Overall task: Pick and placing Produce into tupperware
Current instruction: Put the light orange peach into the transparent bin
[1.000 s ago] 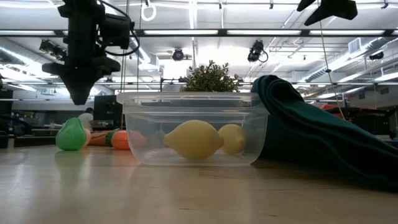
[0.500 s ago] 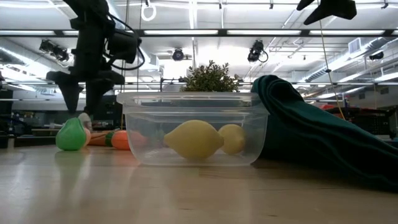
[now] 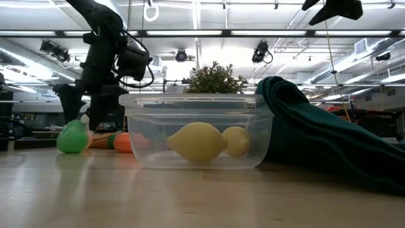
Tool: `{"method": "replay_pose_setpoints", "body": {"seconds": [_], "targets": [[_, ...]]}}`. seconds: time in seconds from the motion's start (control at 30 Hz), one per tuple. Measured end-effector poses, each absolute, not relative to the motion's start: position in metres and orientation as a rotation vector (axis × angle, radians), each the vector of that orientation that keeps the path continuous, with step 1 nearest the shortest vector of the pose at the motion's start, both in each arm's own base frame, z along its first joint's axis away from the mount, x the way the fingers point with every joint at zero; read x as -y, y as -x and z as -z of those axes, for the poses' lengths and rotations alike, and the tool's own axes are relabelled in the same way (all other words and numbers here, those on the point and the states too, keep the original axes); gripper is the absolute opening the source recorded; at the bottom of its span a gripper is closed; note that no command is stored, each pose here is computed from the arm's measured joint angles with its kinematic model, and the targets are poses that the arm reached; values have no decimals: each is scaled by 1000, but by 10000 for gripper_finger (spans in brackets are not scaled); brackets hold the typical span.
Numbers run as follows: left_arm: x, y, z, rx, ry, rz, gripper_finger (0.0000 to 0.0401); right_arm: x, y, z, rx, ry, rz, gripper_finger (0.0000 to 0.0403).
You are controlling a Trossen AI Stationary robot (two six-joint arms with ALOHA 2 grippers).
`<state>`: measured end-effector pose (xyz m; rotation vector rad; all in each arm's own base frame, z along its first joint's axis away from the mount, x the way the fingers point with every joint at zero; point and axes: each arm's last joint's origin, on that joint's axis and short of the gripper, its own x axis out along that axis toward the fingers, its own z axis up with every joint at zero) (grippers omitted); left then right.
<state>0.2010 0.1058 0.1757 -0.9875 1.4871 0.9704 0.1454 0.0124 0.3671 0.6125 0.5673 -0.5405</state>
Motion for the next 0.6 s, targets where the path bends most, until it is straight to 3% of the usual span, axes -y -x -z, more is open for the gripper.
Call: {"method": "replay_pose_setpoints", "body": {"seconds": [0.6], "targets": [[-110, -207, -162, -1536, 932, -946, 339, -12, -146, -368, -559, -623, 541, 165]]}}
